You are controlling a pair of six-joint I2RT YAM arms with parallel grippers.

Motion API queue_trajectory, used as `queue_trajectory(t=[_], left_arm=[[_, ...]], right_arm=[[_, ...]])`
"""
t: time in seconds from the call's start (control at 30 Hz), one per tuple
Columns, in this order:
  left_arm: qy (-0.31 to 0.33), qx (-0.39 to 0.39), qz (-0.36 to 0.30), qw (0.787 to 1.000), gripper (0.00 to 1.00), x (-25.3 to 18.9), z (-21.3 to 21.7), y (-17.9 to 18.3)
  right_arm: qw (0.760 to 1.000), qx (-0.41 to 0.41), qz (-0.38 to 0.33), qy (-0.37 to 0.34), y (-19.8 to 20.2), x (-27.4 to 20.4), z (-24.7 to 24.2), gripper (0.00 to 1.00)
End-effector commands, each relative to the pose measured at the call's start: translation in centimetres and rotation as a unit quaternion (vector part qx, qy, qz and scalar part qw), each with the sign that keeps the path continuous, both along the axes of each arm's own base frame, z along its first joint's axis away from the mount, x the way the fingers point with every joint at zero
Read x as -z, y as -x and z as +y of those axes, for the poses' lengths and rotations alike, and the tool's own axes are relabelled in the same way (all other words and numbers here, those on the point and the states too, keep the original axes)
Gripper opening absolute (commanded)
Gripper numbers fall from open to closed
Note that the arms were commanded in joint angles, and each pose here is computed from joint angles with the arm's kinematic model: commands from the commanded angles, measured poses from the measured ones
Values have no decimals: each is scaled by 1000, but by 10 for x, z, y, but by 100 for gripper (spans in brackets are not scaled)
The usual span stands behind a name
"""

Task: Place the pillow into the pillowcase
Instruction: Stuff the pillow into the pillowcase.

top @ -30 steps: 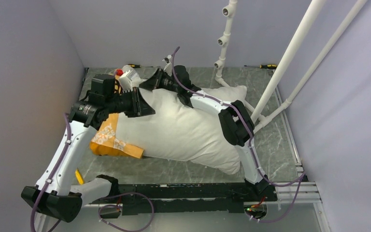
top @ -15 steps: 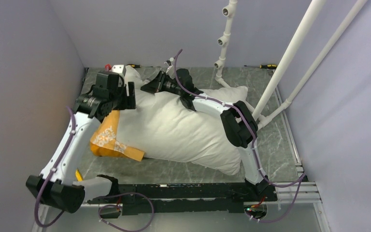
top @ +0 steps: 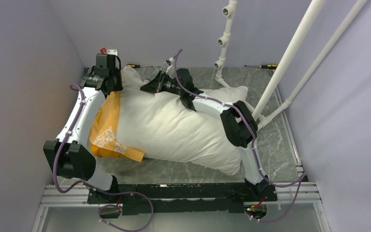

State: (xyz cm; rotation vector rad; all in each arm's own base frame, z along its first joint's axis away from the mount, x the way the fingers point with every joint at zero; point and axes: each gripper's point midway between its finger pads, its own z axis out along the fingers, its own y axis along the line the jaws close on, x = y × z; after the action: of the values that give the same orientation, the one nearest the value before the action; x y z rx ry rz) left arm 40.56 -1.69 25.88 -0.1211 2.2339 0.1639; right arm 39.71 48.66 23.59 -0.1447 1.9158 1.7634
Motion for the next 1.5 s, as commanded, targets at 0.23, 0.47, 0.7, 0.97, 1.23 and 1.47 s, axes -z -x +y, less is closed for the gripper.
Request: queue_trajectory(t=[0.23, 0.47, 0.7, 0.97, 1.23, 1.47], left_arm=[[56, 54, -78, 994, 0, -50, -20, 9], [95, 88, -160, 979, 0, -132, -34, 22], [135, 153, -169, 964, 0, -160, -61, 27], [130, 37, -136, 981, 0, -143, -22, 31], [175, 108, -175, 963, 0, -157, -41, 35], [233, 273, -165, 919, 0, -178, -97, 56]], right_arm=[[996, -90, 5, -1, 31, -6, 6, 14], [986, -163, -33, -6, 84, -42, 5, 8], [959, -266, -94, 4, 162, -82, -9, 2], [959, -250, -130, 33, 189, -101, -35, 0], [947, -290, -127, 49, 204, -84, -33, 0], [939, -319, -101, 81, 198, -62, -13, 0]])
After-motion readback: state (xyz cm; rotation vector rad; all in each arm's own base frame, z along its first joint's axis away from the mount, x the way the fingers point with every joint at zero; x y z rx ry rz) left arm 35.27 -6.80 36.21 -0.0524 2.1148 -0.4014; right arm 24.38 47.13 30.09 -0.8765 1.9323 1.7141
